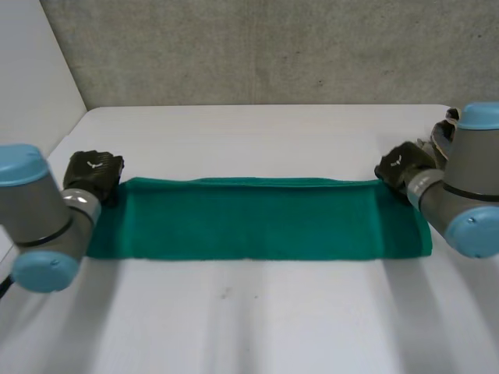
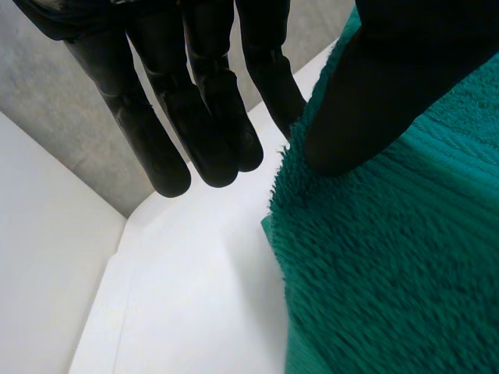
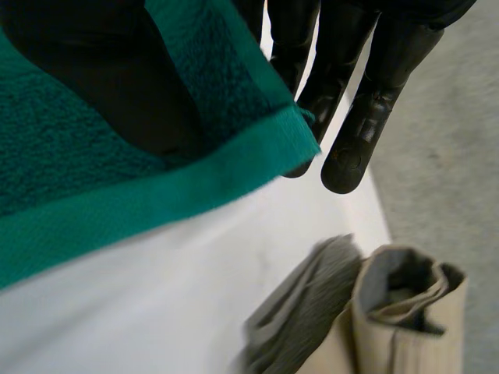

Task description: Fold the laundry.

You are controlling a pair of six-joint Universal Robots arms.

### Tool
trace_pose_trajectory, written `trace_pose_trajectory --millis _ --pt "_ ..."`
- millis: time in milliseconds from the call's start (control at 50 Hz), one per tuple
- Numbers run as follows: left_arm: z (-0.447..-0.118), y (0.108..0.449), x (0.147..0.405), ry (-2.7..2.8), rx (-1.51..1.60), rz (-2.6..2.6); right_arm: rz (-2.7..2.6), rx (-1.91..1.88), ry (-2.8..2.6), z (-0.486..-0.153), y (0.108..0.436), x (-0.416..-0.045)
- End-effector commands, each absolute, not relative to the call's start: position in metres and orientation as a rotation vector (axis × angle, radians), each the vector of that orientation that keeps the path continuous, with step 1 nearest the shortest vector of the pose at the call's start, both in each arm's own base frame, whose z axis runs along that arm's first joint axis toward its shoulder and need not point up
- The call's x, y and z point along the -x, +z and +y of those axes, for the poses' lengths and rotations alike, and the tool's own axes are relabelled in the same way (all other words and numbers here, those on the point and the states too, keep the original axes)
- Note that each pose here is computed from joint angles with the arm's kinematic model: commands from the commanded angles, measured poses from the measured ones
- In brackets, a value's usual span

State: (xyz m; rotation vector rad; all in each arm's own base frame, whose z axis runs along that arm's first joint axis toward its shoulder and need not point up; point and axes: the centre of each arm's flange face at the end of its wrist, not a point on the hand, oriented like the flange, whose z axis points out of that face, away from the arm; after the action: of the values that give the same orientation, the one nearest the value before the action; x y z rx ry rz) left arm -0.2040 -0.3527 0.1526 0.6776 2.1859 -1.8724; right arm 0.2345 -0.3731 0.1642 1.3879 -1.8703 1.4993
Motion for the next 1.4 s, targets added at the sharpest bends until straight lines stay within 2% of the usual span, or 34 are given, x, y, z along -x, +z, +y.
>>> trace_pose_trajectory --millis 20,100,220,340,460,640,840,940,980,1080,1200,1280,1360,1400 --pt "-0.385 0.129 0.222 -1.88 -0.658 2.162 -1.747 -1.353 1.591 -0.419 0.14 -0.248" --pt "-0.389 0.126 0.24 -1.946 -0.701 2.134 -1.721 -1.312 1.599 -0.439 0.123 -0.252" --pt "-0.379 0.126 0.252 -1.991 -0.73 2.117 -1.779 -1.203 1.598 -0.436 0.131 -0.249" --pt "-0.364 0.152 0.244 -2.018 -0.724 2.093 -1.916 -1.071 1.69 -0.407 0.176 -0.237" --pt "-0.337 0.17 0.239 -2.049 -0.778 2.103 -2.15 -1.042 1.745 -0.366 0.19 -0.218" --pt "-0.312 0.17 0.228 -2.038 -0.783 2.181 -2.408 -1.117 1.574 -0.326 0.162 -0.203" --pt "-0.312 0.169 0.229 -2.058 -0.764 2.192 -2.406 -1.092 1.532 -0.348 0.111 -0.194" --pt "-0.312 0.17 0.229 -2.07 -0.761 2.184 -2.405 -1.009 1.448 -0.354 0.107 -0.174" --pt "-0.311 0.173 0.229 -2.078 -0.759 2.176 -2.388 -0.989 1.444 -0.352 0.112 -0.167" --pt "-0.311 0.182 0.227 -2.103 -0.746 2.154 -2.177 -0.996 1.434 -0.352 0.156 -0.128" --pt "-0.309 0.188 0.222 -2.107 -0.729 2.142 -2.02 -1.042 1.28 -0.361 0.163 -0.09" --pt "-0.306 0.192 0.221 -2.115 -0.727 2.134 -1.939 -1.072 1.313 -0.362 0.179 -0.102" --pt "-0.303 0.198 0.219 -2.127 -0.717 2.125 -1.862 -1.12 1.466 -0.357 0.204 -0.14" --pt "-0.303 0.202 0.218 -2.136 -0.708 2.113 -1.823 -1.18 1.573 -0.35 0.214 -0.172"
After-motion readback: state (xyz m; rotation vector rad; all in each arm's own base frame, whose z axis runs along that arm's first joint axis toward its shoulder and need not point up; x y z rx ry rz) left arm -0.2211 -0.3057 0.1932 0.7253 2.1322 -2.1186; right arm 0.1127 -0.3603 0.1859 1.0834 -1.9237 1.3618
